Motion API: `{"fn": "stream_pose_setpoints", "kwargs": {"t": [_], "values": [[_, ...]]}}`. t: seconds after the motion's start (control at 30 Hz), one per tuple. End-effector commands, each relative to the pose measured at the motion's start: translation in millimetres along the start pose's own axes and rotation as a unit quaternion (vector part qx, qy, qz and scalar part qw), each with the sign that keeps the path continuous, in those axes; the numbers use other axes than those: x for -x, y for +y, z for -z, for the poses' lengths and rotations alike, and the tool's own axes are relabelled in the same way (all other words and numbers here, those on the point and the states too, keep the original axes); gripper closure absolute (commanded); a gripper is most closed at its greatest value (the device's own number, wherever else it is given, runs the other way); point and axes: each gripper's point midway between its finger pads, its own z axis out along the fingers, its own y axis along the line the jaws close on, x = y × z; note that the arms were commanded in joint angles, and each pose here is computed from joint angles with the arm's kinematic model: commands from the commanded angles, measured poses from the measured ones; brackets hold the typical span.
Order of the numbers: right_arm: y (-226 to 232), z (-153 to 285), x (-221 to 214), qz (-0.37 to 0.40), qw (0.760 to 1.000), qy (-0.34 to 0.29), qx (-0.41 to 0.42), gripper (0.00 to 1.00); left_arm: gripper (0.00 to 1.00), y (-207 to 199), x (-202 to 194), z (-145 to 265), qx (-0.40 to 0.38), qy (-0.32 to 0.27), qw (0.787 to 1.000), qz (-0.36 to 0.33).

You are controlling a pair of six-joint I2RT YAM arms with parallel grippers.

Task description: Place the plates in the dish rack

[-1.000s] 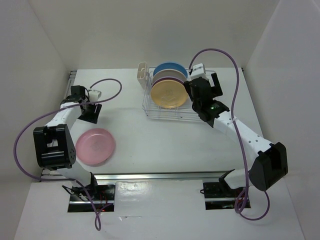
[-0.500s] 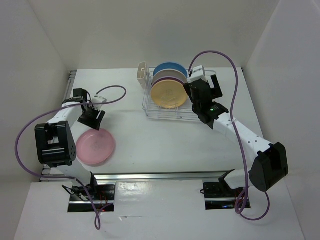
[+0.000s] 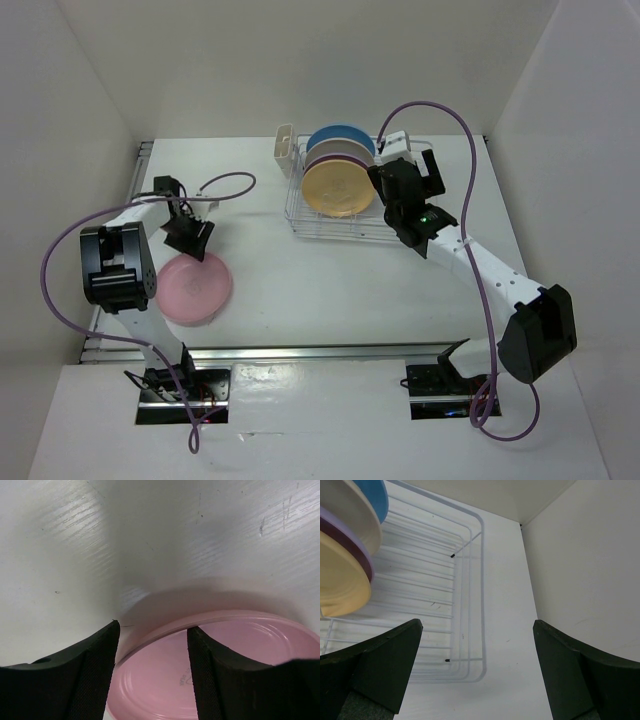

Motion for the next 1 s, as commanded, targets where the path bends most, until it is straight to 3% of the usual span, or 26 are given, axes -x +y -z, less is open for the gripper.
{"fn": "stream_pose_setpoints", "kwargs": {"t": [0.0,0.1,0.23,0.27,0.3,0.33,0.73,0.83,0.97], "values": [[-13.0,3.7,8.9,-0.023,0.999,-0.018,-0.017,0.0,0.37,-3.6,5.8,1.4,-0.02,-0.01,1.0,-0.001],[-13.3,3.5,10.6,-0.026,0.999,-0.021,-0.018,0.0,0.39,-4.2,2.2,2.2,-0.017,-0.006,1.0,-0.001],[-11.2,1.5,10.4,-0.026,0.999,-0.021,-0.018,0.0,0.55,7.8,17.0,6.0,0.005,-0.022,1.0,0.005],[-11.2,1.5,10.4,-0.026,0.999,-0.021,-0.018,0.0,0.64,9.9,20.8,5.3,0.006,-0.024,1.0,0.011],[-11.2,1.5,10.4,-0.026,0.999,-0.021,-0.018,0.0,0.87,14.0,26.5,3.4,0.006,-0.023,1.0,0.011],[-8.7,-0.3,8.4,-0.023,0.999,-0.018,-0.017,0.0,0.91,18.0,28.8,2.3,0.012,-0.021,1.0,0.016],[-15.0,2.1,13.4,-0.02,0.999,-0.022,-0.023,0.0,0.99,27.3,45.8,-0.3,0.015,-0.036,0.999,0.017],[-14.2,0.7,15.7,-0.02,0.999,-0.023,-0.023,0.0,0.83,45.8,49.7,3.2,0.066,-0.037,0.996,0.04],[-14.2,0.7,15.7,-0.02,0.999,-0.023,-0.023,0.0,0.68,36.7,56.9,-0.4,0.038,-0.051,0.996,0.055]]}}
